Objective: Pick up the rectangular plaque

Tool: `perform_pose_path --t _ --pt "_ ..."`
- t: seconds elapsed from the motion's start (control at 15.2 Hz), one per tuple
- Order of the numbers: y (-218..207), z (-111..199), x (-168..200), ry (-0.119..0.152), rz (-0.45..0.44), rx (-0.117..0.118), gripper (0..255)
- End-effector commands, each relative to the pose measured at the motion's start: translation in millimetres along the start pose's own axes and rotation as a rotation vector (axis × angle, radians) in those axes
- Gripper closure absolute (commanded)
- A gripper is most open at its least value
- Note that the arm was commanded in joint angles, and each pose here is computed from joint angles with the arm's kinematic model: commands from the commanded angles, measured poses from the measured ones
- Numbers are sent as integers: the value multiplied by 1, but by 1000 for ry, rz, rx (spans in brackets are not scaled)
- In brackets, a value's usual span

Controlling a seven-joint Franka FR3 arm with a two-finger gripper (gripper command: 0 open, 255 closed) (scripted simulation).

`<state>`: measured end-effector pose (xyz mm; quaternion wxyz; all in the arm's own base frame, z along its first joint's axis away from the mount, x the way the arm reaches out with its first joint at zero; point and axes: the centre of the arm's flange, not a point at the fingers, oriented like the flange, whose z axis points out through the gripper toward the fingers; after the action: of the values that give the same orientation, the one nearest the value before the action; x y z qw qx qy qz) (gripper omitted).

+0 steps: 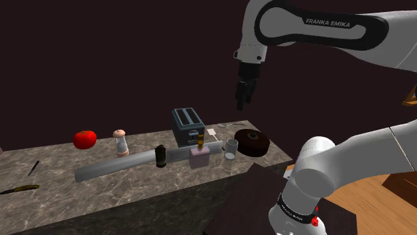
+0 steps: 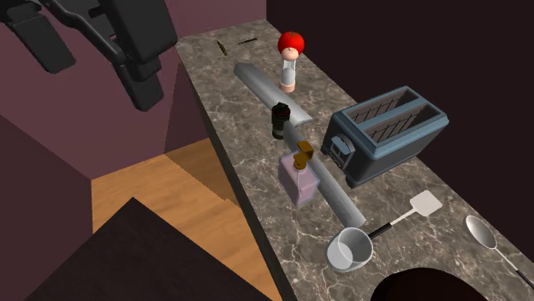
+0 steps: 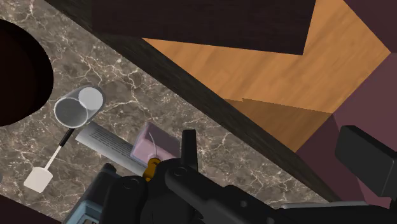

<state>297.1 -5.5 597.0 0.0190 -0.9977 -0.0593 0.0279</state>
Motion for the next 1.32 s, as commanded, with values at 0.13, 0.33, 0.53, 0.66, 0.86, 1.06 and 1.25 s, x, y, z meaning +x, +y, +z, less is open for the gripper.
perform_pose_path --t 0.13,0.33,0.53,0.66,0.86,1.06,1.25 --pt "15 20 7 3 -41 -4 0" --pt "37 49 19 8 -103 -10 0" --pt "59 79 33 12 -165 -16 0" --pt "73 98 42 15 -207 -20 0" --pt "94 127 58 20 -269 -26 0" --pt "113 156 75 24 -331 -32 0" --pt "132 184 94 29 -393 -38 0"
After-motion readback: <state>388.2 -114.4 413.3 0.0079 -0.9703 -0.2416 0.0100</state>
